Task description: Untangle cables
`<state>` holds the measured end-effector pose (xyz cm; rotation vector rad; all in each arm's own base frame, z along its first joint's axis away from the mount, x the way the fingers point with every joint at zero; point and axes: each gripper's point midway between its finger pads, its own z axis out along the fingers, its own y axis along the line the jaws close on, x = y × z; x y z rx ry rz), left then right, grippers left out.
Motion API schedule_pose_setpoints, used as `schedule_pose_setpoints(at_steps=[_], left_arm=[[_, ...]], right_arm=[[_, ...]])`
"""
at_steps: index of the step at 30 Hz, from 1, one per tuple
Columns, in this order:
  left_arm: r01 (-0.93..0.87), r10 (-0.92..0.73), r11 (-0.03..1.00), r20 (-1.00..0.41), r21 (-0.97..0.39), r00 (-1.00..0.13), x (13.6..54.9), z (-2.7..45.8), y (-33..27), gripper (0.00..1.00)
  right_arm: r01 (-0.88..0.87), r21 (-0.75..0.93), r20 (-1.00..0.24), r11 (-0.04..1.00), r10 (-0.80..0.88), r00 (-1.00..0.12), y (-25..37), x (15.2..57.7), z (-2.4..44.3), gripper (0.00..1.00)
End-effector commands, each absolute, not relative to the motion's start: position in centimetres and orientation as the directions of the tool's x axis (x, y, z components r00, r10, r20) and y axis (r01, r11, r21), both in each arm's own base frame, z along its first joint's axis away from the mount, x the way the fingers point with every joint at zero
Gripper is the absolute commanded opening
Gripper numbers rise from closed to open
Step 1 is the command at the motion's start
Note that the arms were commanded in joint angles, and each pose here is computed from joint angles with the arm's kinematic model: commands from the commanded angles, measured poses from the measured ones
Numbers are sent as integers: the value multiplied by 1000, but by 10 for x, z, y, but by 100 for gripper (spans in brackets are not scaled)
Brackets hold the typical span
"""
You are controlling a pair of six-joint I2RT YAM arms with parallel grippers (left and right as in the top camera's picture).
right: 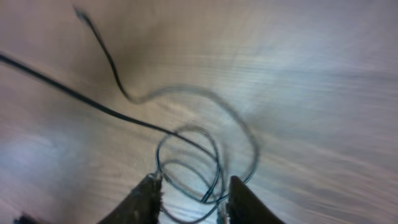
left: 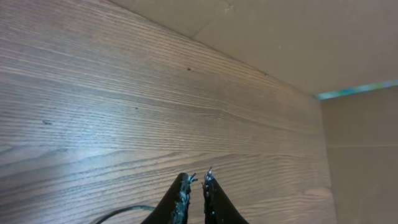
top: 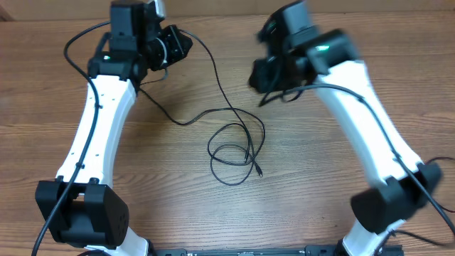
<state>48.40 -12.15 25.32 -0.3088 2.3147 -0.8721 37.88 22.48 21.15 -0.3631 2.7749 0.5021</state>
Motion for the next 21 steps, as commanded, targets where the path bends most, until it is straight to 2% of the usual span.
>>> schedule_pose_setpoints(at_steps=[1, 3, 6, 8, 10, 14, 16, 17, 18, 21], left_arm=[[71, -405, 727, -510, -683, -759, 479, 279, -121, 15], [70, -405, 731, -515, -679, -755, 480, 279, -118, 16], [66, -400, 749, -529, -659, -748, 482, 277, -114, 17], [60, -400, 758, -536, -649, -744, 482, 276, -112, 17], [58, -401, 759, -536, -648, -743, 483, 276, -112, 18], [61, -396, 753, -526, -655, -753, 480, 275, -114, 17], [62, -393, 748, -517, -660, -760, 478, 274, -115, 17], [61, -393, 748, -514, -661, -762, 478, 274, -115, 17], [60, -392, 747, -512, -662, -764, 477, 274, -116, 17], [60, -392, 748, -512, -662, -764, 477, 274, -115, 17]], right_arm=[[-423, 347, -316, 837, -320, -893, 253, 362, 185, 40], [-490, 327, -332, 808, -387, -860, 261, 359, 155, 49], [-485, 369, -287, 793, -399, -871, 263, 344, 117, 50], [-492, 387, -290, 780, -404, -868, 266, 341, 108, 50], [-542, 370, -342, 755, -432, -835, 272, 346, 99, 53], [-572, 277, -454, 772, -420, -786, 272, 369, 80, 72], [-585, 253, -522, 771, -400, -753, 276, 383, 77, 75], [-590, 250, -544, 768, -393, -741, 279, 387, 77, 74], [-595, 247, -561, 765, -387, -731, 281, 391, 76, 68], [-586, 258, -557, 769, -377, -740, 283, 393, 67, 39]])
